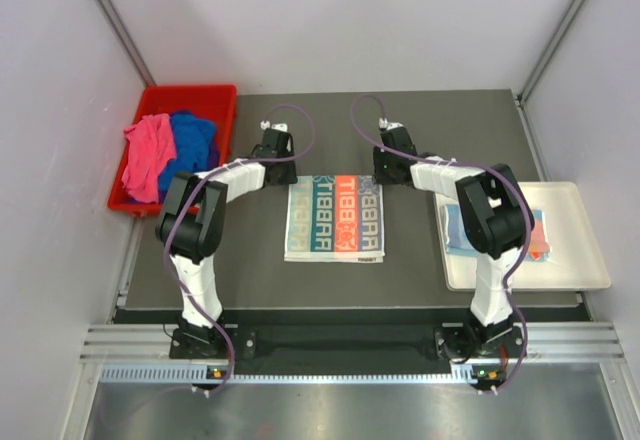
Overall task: Fold and stack the towels
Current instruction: Fold the towel
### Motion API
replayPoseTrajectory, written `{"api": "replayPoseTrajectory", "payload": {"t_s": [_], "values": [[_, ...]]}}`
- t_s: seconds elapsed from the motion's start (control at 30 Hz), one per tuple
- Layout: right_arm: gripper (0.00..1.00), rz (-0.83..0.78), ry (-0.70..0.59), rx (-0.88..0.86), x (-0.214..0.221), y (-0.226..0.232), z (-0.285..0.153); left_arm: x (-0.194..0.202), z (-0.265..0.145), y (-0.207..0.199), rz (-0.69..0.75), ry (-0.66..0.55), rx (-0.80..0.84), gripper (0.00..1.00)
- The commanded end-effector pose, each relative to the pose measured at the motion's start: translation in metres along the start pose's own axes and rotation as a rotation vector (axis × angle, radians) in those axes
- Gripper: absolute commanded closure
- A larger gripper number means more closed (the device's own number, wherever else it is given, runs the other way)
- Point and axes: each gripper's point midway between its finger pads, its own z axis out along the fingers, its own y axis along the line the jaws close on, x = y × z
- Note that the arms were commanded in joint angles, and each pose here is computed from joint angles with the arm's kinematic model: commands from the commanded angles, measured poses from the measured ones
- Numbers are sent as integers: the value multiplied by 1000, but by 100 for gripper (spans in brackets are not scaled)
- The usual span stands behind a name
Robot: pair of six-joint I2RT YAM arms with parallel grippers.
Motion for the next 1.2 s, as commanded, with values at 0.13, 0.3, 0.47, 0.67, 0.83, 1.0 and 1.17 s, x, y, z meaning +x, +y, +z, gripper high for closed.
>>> {"api": "replayPoseTrajectory", "payload": {"t_s": [0.13, 0.3, 0.47, 0.67, 0.83, 1.0, 1.17], "values": [[79, -22, 4, -16, -2, 9, 4, 21, 10, -1, -40, 36, 29, 76], [89, -20, 3, -23, -3, 10, 1, 11, 7, -7, -55, -9, 63, 89], [95, -26, -52, -34, -18, 11, -6, -6, 1, -10, -76, -91, 72, 95], [96, -25, -155, -48, -50, 11, -16, -44, -15, -17, -113, -247, 104, 100], [96, -19, -251, -74, -78, 14, -31, -80, -32, -27, -118, -364, 145, 100], [95, -22, -309, -89, -88, 16, -45, -93, -45, -30, -120, -406, 161, 100], [96, -23, -337, -113, -83, 16, -56, -88, -54, -28, -119, -419, 171, 100]]}}
